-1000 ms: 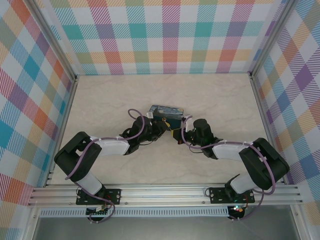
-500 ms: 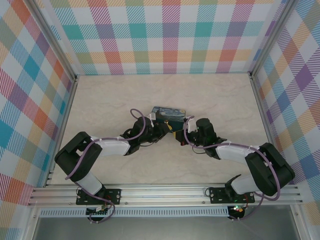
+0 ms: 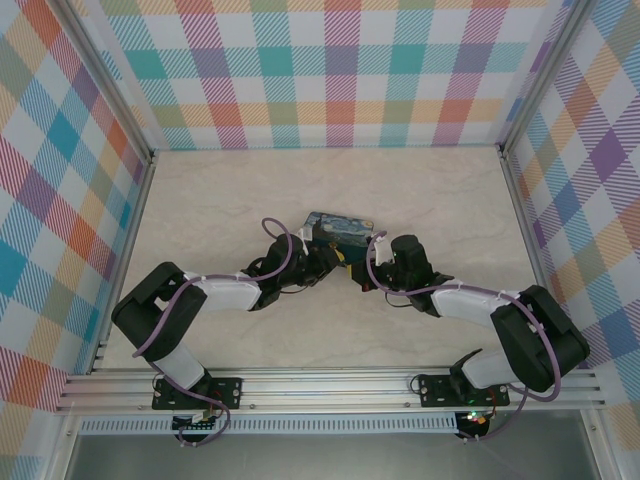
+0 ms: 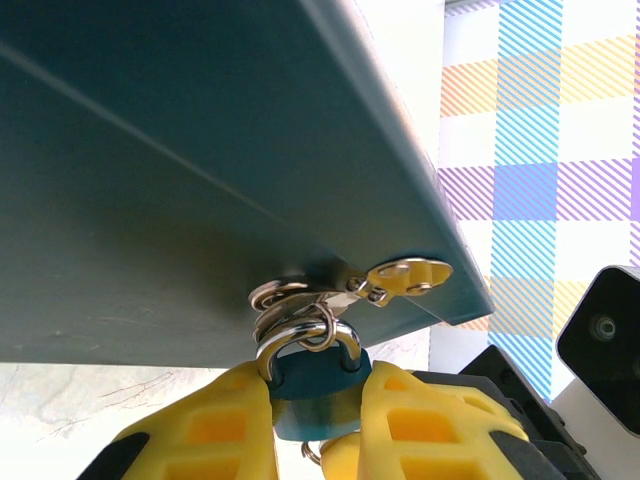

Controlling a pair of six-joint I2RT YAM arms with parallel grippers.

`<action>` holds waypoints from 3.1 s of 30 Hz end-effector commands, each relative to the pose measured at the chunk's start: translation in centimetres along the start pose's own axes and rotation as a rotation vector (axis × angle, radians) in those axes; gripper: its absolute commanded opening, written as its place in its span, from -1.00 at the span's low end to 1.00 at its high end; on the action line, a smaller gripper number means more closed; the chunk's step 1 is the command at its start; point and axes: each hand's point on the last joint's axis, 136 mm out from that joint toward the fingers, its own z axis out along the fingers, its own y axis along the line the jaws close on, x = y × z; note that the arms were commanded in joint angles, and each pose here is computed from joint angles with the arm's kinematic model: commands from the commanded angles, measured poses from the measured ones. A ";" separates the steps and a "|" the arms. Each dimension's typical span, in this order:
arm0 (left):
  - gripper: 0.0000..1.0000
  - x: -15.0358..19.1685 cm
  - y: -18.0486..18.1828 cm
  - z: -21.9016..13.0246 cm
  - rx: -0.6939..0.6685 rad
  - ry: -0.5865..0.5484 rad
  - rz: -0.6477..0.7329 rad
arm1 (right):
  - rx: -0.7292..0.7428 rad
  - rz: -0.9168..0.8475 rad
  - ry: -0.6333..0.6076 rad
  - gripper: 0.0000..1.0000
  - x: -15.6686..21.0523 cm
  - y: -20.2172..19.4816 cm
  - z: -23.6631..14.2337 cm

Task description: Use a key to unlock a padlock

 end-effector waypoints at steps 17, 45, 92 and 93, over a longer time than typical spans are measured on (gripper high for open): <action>-0.63 3.4 0.4 1.4 -0.020 0.124 0.026 | -0.145 -0.246 -0.207 -1.00 -8.3 5.3 -0.3; -0.64 2.7 0.1 1.0 -0.020 0.083 0.022 | -0.139 -0.140 -0.076 -1.00 -5.3 4.0 -2.9; -0.64 5.2 -0.9 2.2 0.002 0.171 0.060 | -0.191 -0.250 -0.117 -1.00 -8.9 4.8 0.2; -0.64 5.2 -1.0 2.3 0.003 0.172 0.061 | -0.188 -0.250 -0.117 -1.00 -8.9 4.7 0.3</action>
